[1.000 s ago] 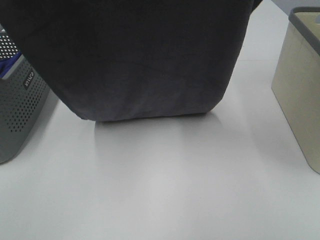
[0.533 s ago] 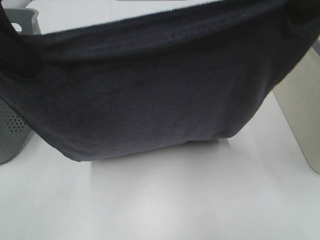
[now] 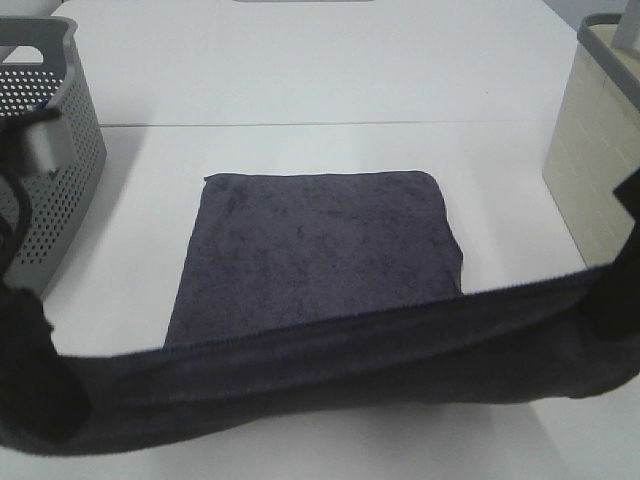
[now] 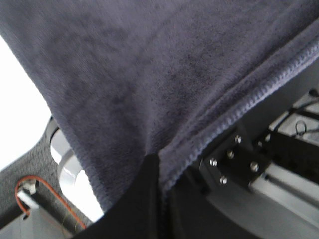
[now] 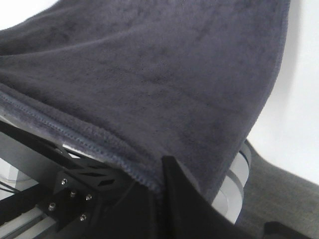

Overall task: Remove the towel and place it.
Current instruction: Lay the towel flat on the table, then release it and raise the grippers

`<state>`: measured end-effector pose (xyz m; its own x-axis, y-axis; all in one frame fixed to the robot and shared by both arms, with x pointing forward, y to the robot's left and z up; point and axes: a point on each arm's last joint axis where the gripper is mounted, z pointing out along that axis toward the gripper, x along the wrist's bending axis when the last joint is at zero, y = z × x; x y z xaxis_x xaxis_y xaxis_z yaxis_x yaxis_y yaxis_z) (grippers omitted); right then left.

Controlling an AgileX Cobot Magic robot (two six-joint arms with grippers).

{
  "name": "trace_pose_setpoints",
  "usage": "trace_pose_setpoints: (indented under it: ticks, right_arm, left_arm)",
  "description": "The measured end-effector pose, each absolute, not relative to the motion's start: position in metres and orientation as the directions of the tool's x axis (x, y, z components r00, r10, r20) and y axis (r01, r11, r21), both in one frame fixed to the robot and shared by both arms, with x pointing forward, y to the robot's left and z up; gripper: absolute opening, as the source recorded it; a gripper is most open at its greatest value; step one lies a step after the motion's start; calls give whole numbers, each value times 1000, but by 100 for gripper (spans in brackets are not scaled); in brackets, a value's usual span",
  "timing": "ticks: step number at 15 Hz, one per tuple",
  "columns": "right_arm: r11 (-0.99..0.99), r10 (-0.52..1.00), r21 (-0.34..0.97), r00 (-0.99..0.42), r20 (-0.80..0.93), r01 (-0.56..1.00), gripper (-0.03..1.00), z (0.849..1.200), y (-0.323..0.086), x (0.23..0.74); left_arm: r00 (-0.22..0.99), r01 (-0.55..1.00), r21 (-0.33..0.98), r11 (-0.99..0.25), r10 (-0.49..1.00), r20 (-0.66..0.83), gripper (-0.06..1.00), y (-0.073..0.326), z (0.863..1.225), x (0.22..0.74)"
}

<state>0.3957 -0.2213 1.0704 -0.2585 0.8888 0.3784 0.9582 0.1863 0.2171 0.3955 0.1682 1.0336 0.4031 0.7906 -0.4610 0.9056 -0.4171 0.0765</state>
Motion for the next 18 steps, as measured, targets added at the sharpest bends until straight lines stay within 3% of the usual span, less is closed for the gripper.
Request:
trace_pose_setpoints:
  ticks: [6, 18]
  right_arm:
    - [173, 898, 0, -158, 410, 985, 2, 1016, -225, 370]
    - [180, 916, -81, -137, 377, 980, 2, 994, -230, 360]
  left_arm:
    - [362, 883, -81, -462, 781, -509, 0, 159, 999, 357]
    - [268, 871, -235, -432, 818, -509, 0, 145, 951, 365]
